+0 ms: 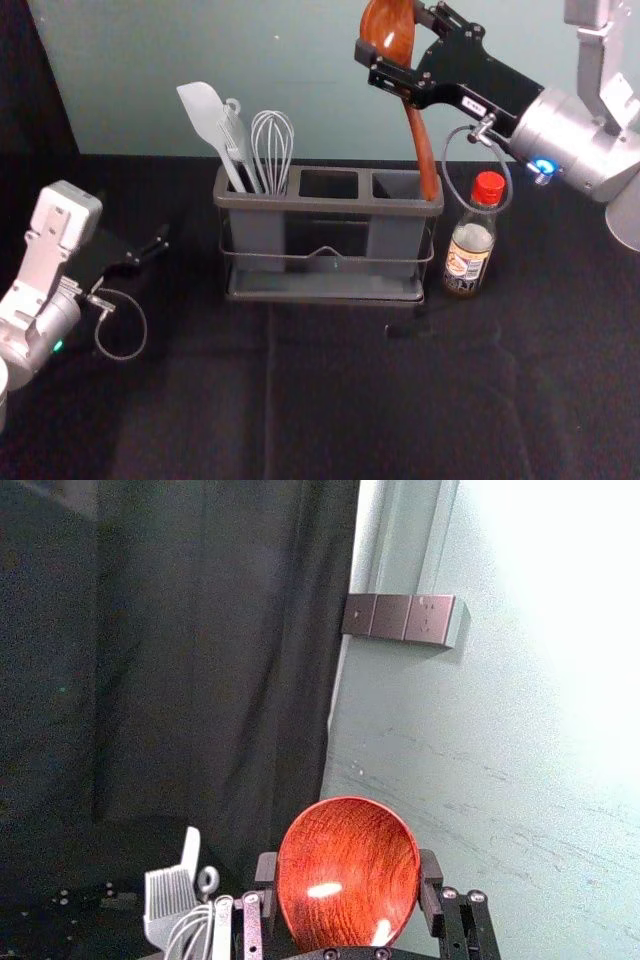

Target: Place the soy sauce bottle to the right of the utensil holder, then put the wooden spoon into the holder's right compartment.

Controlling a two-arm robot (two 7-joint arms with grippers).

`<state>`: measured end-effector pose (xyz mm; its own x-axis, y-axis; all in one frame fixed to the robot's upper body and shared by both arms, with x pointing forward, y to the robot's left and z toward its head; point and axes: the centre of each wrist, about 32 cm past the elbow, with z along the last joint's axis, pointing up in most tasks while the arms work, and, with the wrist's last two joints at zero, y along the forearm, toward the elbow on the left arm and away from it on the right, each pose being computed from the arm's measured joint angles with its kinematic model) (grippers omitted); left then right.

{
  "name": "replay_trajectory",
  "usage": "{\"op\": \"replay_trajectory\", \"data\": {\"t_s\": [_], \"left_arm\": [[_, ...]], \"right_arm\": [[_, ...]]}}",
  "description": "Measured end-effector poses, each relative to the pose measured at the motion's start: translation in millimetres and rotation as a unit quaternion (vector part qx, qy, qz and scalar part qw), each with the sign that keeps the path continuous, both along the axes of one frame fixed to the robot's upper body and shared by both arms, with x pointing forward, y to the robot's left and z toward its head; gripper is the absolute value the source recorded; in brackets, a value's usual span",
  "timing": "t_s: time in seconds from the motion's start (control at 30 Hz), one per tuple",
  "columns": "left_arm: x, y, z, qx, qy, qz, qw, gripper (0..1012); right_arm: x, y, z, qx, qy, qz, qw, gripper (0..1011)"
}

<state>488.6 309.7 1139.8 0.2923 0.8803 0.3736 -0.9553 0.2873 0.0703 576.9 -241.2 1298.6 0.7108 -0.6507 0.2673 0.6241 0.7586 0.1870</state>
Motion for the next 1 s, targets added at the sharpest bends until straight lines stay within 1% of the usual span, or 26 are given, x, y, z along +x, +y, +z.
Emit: {"op": "replay_trajectory", "data": {"t_s": [0.33,0.6,0.83,1.0], "left_arm": [[0.0,0.0,0.0,0.0,0.0,0.0,1.0,1005],[0.0,0.0,0.0,0.0,0.0,0.0,1.0,1005],[0.0,0.0,0.0,0.0,0.0,0.0,1.0,1005],[0.0,0.0,0.0,0.0,0.0,0.0,1.0,1005]], "right_arm": [[13.5,9.4,-2.5,-0.006,0.001,-0.012,0.9999,837],[21.4,17.7,-5.7,-0.008,0.004,-0.018,0.9998,836],[24.9,23.4,-9.1,-0.011,0.008,-0.017,0.9998,837],[25.2,25.0,-11.8,-0.013,0.01,-0.015,0.9997,837]]}}
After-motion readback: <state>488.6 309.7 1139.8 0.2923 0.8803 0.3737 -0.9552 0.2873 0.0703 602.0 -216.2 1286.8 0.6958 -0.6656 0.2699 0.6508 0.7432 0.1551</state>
